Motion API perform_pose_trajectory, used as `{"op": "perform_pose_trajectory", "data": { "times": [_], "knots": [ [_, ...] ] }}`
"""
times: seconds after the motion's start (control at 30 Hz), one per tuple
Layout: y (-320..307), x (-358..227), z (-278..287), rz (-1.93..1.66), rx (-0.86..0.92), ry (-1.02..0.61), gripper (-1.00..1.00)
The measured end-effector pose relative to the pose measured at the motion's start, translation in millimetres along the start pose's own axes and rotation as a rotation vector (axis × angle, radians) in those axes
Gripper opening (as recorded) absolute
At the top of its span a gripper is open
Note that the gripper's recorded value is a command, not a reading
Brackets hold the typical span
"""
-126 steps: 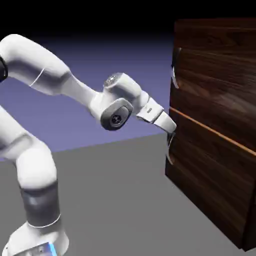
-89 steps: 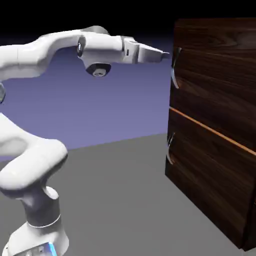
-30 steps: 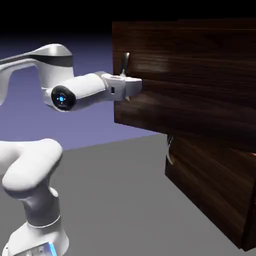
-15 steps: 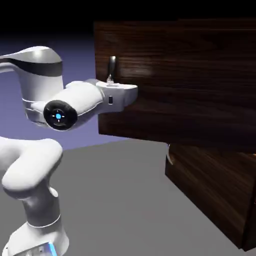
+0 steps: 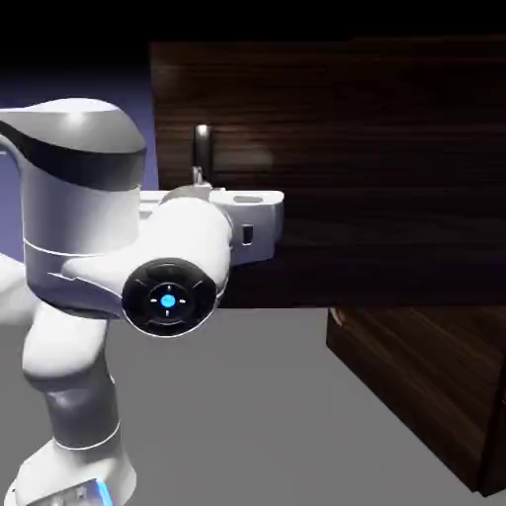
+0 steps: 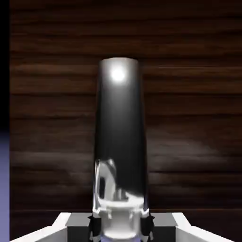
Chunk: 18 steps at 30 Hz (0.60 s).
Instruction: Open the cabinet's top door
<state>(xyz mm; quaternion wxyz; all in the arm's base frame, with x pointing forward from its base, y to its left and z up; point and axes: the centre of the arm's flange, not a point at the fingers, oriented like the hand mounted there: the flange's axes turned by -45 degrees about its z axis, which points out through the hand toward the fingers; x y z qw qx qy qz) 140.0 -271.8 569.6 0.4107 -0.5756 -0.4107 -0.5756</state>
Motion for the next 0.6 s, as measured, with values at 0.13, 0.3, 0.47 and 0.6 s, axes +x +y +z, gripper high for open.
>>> {"op": "perform_pose_trajectory", "data": {
  "times": [0.13,0.3,0.47,0.6],
  "knots": [
    [12.1,0.0,-33.4,0.000,0.074,0.000,-1.00],
    [27.7,0.0,-67.8,0.000,0.153,0.000,-1.00],
    [44.1,0.0,-97.9,0.000,0.225,0.000,-1.00],
    [58.6,0.0,-120.9,0.000,0.282,0.000,-1.00]
  ]
}}
